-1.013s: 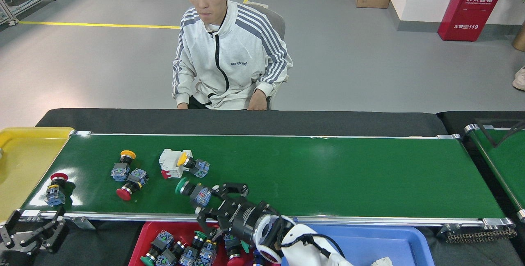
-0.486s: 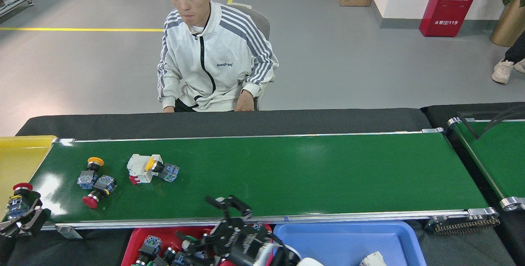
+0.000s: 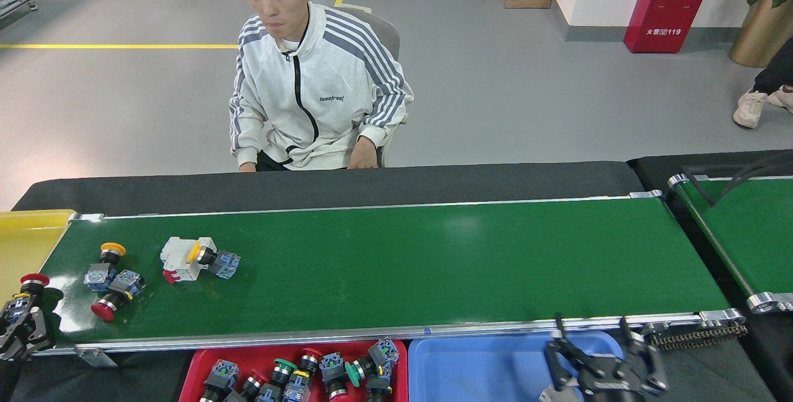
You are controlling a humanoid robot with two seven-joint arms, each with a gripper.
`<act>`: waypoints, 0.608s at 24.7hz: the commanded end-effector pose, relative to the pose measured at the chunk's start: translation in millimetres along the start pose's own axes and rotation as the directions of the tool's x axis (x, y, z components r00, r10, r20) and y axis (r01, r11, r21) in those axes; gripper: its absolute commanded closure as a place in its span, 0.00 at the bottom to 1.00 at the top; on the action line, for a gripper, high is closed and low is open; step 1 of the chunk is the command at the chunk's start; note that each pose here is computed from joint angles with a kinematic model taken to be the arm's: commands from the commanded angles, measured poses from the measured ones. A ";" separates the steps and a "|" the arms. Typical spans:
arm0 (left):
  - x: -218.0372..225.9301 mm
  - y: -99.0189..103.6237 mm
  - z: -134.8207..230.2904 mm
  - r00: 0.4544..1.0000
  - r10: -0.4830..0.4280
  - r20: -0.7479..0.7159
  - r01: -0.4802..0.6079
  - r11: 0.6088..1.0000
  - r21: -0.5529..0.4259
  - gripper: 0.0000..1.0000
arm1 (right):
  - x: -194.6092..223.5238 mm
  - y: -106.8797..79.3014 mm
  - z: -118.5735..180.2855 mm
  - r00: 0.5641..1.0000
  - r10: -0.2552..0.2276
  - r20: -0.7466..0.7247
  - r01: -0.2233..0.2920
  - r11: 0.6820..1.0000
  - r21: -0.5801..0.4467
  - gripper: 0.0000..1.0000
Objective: Pick switch part from conveyor to tray
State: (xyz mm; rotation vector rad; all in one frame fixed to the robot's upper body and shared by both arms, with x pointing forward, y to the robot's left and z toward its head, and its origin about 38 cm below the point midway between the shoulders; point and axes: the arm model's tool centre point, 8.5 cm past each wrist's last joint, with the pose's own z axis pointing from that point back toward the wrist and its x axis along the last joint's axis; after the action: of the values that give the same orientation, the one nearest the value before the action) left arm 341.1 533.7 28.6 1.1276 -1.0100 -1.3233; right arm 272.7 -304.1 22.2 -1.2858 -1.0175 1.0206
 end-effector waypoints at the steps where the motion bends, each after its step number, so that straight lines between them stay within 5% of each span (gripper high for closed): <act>1: 20.4 15.9 9.7 0.986 -0.017 0.167 0.006 0.998 0.065 0.94 | -18.5 -9.5 0.1 1.000 0.001 -0.002 -0.002 0.999 -0.039 0.02; 6: 90.3 21.9 73.9 0.876 -0.112 0.468 0.068 0.992 0.111 0.83 | -48.9 -18.1 11.0 1.000 -0.023 0.020 0.024 0.998 -0.061 0.02; 7: 109.3 17.9 89.0 0.853 -0.113 0.509 0.065 0.992 0.111 0.76 | -50.0 -20.6 10.6 0.998 -0.047 0.034 0.049 0.997 -0.062 0.02; 11: 172.5 1.0 136.4 0.769 -0.075 0.635 0.032 0.996 0.079 0.70 | -43.9 -31.5 7.7 0.993 -0.071 0.092 0.079 0.993 -0.084 0.02; 12: 187.5 -1.5 142.6 0.744 -0.064 0.665 0.028 0.997 0.065 0.62 | -41.0 -36.9 7.1 0.991 -0.072 0.113 0.083 0.992 -0.093 0.02; 14: 208.4 -2.9 145.6 0.729 -0.046 0.683 0.017 0.999 0.048 0.10 | -30.2 -41.0 7.4 0.980 -0.085 0.179 0.100 0.992 -0.078 0.02; 15: 215.6 0.7 144.8 0.729 -0.042 0.683 0.002 0.998 0.059 0.00 | -25.7 -40.2 7.3 0.974 -0.091 0.208 0.107 0.992 -0.062 0.02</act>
State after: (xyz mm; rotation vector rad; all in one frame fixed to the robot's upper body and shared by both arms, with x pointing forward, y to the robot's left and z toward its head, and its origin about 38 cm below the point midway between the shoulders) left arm 201.7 320.0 36.1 0.6690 -1.5660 -1.7875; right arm 255.5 -334.8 55.6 -1.2246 -1.2238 1.0321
